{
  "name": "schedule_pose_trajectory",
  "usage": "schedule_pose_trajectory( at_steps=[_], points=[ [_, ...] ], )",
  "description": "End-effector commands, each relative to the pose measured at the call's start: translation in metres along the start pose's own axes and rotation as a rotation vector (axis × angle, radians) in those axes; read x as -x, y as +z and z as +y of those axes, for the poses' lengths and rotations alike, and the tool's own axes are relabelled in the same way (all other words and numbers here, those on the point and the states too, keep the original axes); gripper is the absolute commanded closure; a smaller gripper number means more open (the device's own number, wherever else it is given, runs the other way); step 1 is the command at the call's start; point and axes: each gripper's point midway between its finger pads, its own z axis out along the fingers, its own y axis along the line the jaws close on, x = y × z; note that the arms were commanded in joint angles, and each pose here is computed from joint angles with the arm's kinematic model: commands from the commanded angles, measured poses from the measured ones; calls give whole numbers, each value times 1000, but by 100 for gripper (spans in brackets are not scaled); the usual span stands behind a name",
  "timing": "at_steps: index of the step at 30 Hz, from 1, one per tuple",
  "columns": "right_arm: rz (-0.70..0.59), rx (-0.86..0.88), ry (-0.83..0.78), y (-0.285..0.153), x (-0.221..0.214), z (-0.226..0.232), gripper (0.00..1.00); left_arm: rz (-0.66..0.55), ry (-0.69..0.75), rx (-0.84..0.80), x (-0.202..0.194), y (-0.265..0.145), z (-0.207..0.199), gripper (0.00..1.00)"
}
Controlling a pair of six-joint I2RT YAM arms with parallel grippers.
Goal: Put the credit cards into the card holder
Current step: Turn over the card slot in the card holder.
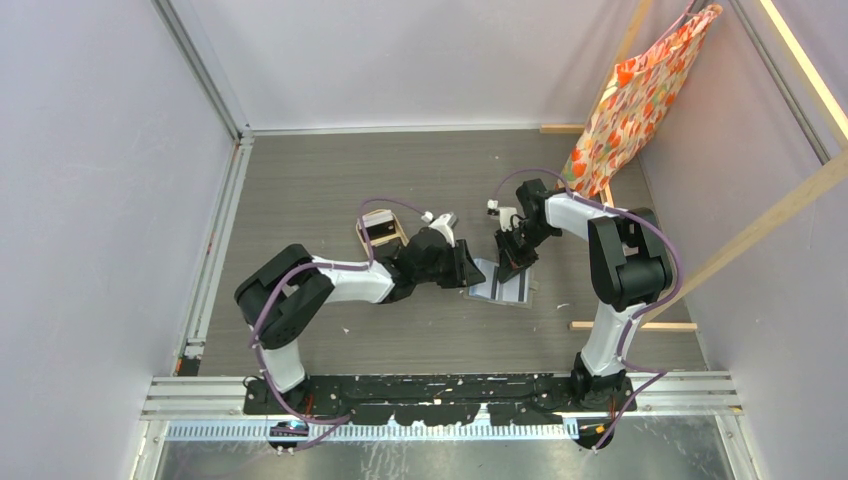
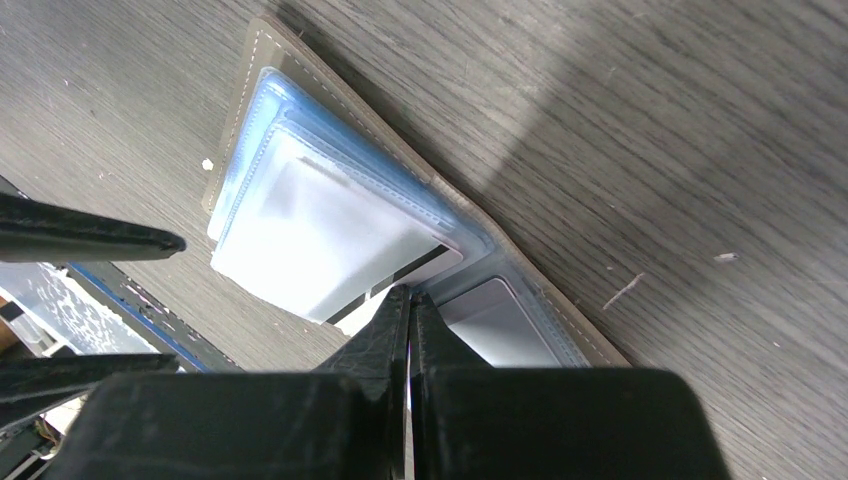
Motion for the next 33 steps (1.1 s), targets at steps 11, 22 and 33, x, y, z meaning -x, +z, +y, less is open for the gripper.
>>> schedule_pose_trajectory(
  at_steps=[11, 22, 33],
  points=[
    [11, -57, -17, 4, 2, -14, 97, 21, -16, -51, 0, 17, -8, 64],
    [-9, -38, -27, 0, 5, -8, 96, 23, -35, -138, 3, 14, -29, 67],
    [-128, -2, -111, -32, 21, 14, 86, 4, -67, -243, 12, 16, -53, 67]
  ],
)
